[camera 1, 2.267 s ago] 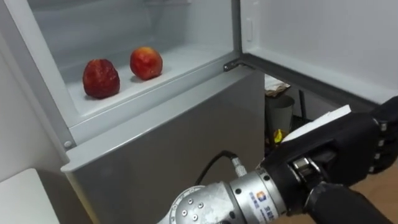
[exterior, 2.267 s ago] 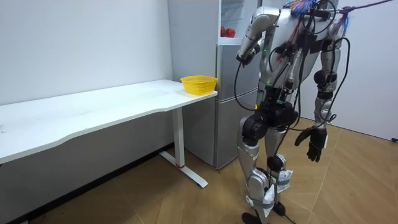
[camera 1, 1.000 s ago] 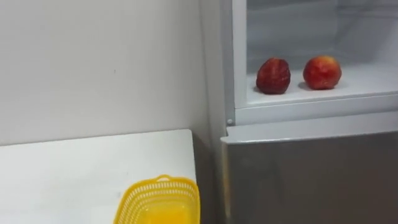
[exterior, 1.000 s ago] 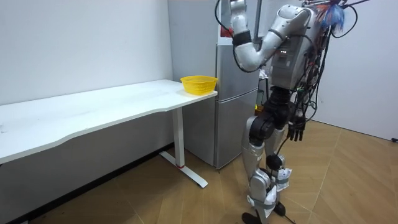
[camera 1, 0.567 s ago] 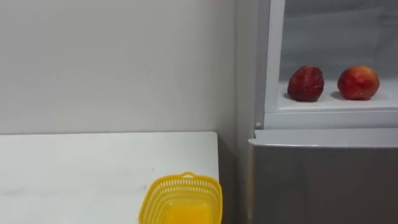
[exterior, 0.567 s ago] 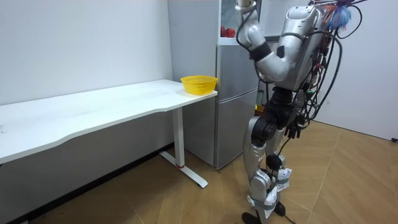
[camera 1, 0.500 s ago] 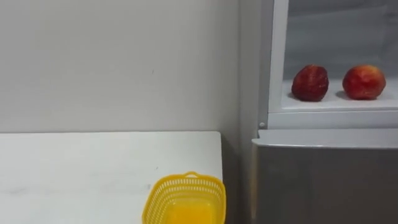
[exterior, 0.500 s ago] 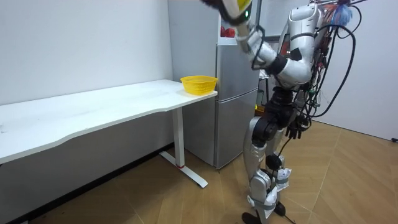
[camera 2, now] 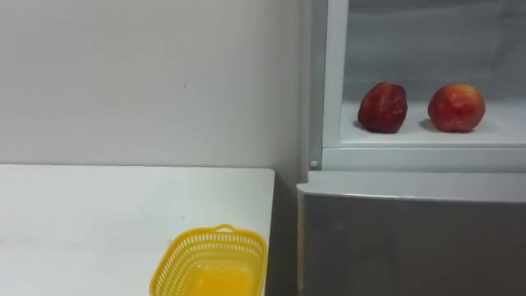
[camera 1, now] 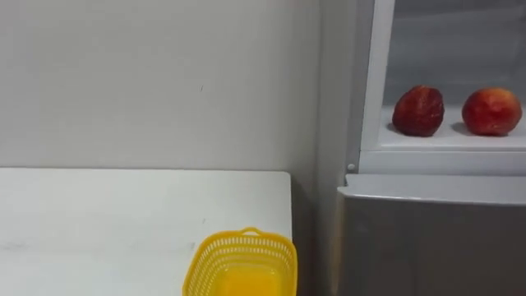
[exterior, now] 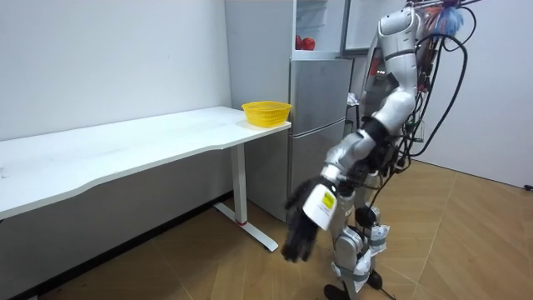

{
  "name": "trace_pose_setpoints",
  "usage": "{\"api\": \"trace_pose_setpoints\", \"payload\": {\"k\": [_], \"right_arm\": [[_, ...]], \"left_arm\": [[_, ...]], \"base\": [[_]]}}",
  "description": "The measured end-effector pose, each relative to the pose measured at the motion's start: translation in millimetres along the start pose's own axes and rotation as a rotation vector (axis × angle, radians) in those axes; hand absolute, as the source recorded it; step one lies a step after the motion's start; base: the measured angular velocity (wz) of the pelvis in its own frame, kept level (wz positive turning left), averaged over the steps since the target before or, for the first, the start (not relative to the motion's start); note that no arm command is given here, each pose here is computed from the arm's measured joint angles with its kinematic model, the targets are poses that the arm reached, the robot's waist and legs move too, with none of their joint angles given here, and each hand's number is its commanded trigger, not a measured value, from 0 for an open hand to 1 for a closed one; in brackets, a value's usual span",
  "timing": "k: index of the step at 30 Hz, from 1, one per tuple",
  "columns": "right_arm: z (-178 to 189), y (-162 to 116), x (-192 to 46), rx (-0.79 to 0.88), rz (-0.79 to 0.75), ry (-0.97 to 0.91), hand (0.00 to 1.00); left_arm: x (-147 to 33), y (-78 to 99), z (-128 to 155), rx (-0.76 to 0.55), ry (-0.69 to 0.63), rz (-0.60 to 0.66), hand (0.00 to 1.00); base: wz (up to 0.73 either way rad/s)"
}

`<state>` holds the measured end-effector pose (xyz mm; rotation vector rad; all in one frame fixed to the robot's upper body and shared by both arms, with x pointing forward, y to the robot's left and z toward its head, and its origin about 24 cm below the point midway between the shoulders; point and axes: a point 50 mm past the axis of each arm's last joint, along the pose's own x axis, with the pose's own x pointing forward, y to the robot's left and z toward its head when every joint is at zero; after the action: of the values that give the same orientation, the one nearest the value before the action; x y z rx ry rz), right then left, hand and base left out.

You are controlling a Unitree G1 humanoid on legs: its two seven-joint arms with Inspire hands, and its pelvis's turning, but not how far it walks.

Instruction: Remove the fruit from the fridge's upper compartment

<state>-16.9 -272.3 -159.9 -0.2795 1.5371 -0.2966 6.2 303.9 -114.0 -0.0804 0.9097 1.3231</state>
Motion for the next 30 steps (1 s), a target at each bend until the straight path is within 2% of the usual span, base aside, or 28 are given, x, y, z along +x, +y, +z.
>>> {"api": "trace_pose_setpoints", "payload": {"k": [2, 4, 8, 12, 18, 23, 27, 30], "right_arm": [[11.1, -2.0, -0.2, 0.002, -0.021, -0.041, 0.00], [19.3, -3.4, -0.7, -0.003, -0.041, -0.073, 0.00], [38.7, -8.9, -4.4, -0.019, -0.095, -0.183, 0.00], [55.0, -6.9, -11.6, 0.013, -0.147, -0.294, 0.00], [91.9, -7.6, -39.5, 0.057, -0.223, -0.572, 0.00], [117.2, -4.2, -76.6, 0.141, -0.258, -0.803, 0.00], [135.5, -11.7, -97.2, 0.211, -0.286, -0.929, 0.00], [151.7, -18.7, -124.4, 0.267, -0.326, -1.067, 0.00]], "left_arm": [[-4.0, -4.3, -32.1, 0.118, 0.115, -0.064, 0.00], [-5.7, 0.6, -50.1, 0.191, 0.179, -0.097, 0.00], [-7.4, 7.0, -67.3, 0.308, 0.241, -0.157, 0.00], [-9.0, 6.9, -70.9, 0.391, 0.235, -0.221, 0.00], [-12.3, -12.5, -66.0, 0.540, 0.165, -0.344, 0.00], [-17.9, -30.7, -63.9, 0.653, 0.111, -0.472, 0.00], [-20.9, -38.2, -63.0, 0.684, 0.083, -0.527, 0.00], [-25.5, -43.3, -65.8, 0.716, 0.069, -0.581, 0.00]], "base": [[-0.02], [-0.09], [-0.12], [-0.03], [-0.19], [-0.12], [-0.14], [-0.12]]}}
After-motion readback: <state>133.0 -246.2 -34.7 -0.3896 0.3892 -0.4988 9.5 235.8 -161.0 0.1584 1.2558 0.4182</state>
